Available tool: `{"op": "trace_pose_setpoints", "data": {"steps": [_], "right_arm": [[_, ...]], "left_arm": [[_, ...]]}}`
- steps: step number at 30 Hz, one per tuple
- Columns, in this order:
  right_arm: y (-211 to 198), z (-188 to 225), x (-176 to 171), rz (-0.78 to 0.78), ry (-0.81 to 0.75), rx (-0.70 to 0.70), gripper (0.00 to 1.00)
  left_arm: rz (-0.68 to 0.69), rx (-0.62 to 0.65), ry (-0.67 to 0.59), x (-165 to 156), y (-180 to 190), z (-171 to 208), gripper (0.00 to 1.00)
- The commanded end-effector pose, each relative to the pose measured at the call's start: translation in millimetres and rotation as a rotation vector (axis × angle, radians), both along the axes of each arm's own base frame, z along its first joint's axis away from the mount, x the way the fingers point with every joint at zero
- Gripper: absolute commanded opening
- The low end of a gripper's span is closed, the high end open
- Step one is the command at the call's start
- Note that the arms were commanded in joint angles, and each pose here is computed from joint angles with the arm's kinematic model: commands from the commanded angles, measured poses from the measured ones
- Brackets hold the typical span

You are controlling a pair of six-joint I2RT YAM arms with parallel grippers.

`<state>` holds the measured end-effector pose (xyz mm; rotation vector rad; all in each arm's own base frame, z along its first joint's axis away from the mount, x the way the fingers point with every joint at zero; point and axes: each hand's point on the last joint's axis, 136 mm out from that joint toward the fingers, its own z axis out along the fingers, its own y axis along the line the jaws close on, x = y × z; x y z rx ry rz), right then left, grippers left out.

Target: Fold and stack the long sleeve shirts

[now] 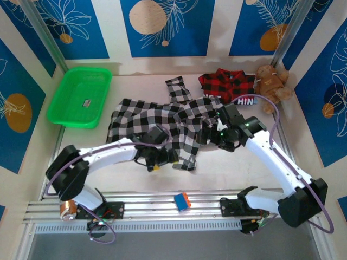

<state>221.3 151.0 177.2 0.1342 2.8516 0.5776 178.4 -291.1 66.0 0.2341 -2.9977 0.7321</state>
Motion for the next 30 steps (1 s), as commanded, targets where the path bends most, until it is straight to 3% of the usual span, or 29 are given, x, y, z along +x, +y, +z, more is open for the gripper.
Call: {"op": "trace_pose_setpoints", "data": {"steps": [1, 11, 20, 24, 30], "right_arm": [[16.5, 11.3, -12.0, 0.164, 0.007, 0.074, 0.96], [25.3, 14.7, -26.3, 0.207, -0.01, 0.157, 0.96], [25.2, 11.3, -38.5, 0.199, -0.007, 0.199, 0.96], [24.0, 15.3, -38.8, 0.197, -0.022, 0.2, 0.96], [24.2, 21.6, -37.0, 0.188, -0.046, 0.212, 0.96]], "left_arm": [[0.028, -0.009, 0.033, -2.3, -15.5, -9.8, 0.83], [0.115, 0.069, 0.015, 18.1, -33.1, -29.2, 0.7], [0.073, 0.15, 0.057, 23.6, -45.7, -47.2, 0.63], [0.058, 0.211, 0.081, 19.7, -37.3, -61.3, 0.54], [0.013, 0.262, 0.075, 19.3, -30.1, -69.8, 0.34]]}}
